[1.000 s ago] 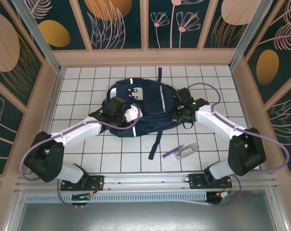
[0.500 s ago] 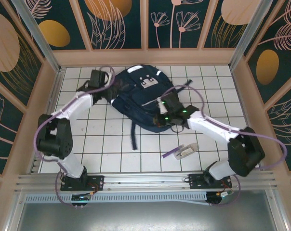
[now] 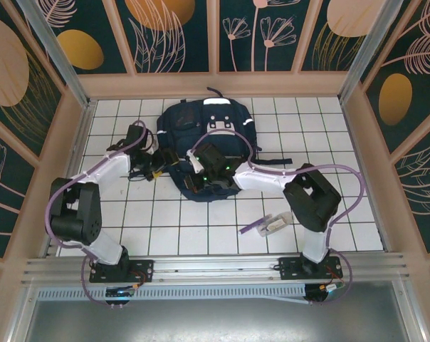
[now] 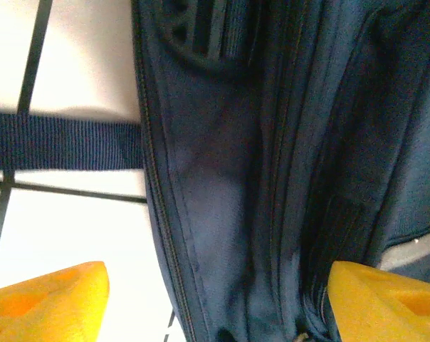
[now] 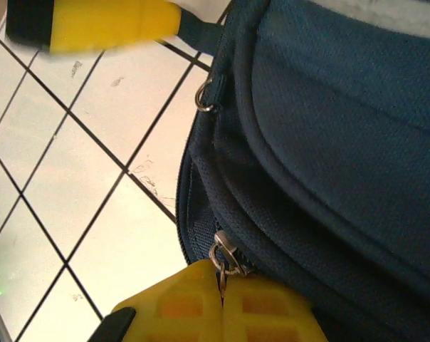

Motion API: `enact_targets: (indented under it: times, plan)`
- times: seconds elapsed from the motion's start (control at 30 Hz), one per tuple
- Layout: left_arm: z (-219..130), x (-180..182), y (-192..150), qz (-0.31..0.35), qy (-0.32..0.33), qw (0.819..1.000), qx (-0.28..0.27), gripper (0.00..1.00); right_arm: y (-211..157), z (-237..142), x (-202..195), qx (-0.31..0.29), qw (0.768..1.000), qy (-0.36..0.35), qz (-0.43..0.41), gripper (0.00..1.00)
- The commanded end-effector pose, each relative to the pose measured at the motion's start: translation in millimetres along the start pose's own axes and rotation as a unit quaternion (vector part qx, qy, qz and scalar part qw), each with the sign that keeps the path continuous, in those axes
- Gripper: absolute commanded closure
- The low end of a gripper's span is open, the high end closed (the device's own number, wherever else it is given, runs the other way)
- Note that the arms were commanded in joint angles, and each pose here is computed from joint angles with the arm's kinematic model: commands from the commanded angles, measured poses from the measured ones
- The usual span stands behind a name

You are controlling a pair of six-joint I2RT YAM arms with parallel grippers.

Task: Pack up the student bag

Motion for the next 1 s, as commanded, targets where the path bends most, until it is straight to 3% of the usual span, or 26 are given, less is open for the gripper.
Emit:
enact_targets:
  times: [0.0, 0.1, 0.17, 0.2, 0.3, 0.43, 0.63, 0.8, 0.9, 0.97]
  plan:
    - [-9.2, -22.5, -5.3, -0.02, -0.074, 0.997, -0.008, 0.24, 19.0, 3.1, 27.8, -0.043, 0.996, 0.058, -0.051, 1.0]
    - [9.8, -10.4, -10.0, -0.049, -0.06, 0.997, -0.006, 0.4, 18.3, 3.1, 34.3, -0.044, 0.995, 0.072, -0.059, 1.0]
    - [22.7, -5.2, -11.3, -0.063, -0.061, 0.996, -0.001, 0.6, 18.9, 2.0, 35.4, -0.044, 0.995, 0.069, -0.06, 1.0]
    - [26.1, -4.4, -10.1, -0.064, -0.057, 0.996, -0.003, 0.62, 19.4, 0.7, 35.8, -0.045, 0.995, 0.067, -0.06, 1.0]
    - [31.7, -7.2, -3.1, -0.047, -0.044, 0.998, -0.014, 0.74, 16.1, -5.0, 33.5, -0.039, 0.996, 0.052, -0.056, 1.0]
    - [28.0, -14.4, 14.0, 0.009, -0.007, 0.999, -0.046, 1.0, -0.4, -17.8, 27.6, -0.012, 0.998, 0.03, -0.052, 1.0]
    - [12.2, -1.3, 32.9, 0.042, 0.028, 0.997, -0.052, 1.0, -37.9, -46.2, -7.9, 0.062, 0.996, -0.053, -0.026, 1.0]
    - [1.3, -4.2, 49.0, 0.09, 0.06, 0.992, -0.072, 1.0, -57.5, -72.4, -35.4, 0.08, 0.993, -0.082, 0.009, 1.0]
    - [4.8, 6.9, 67.2, 0.11, 0.114, 0.985, -0.072, 1.0, -65.7, -84.0, -67.2, 0.089, 0.983, -0.158, 0.041, 1.0]
    - [2.1, 10.5, 81.7, 0.109, 0.116, 0.985, -0.068, 1.0, -68.5, -90.5, -88.5, 0.097, 0.97, -0.215, 0.064, 1.0]
Point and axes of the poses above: each hand's point on the last joint's axis, 136 mm out from that joint toward the fingers, its own z axis out along the fingers, its own x axis along the line the jaws close on, y = z × x, the point moved 8 cm from there along -z, back along the fingers, and after that the axes turned 3 degrees about -z, right-handed, at the moved point
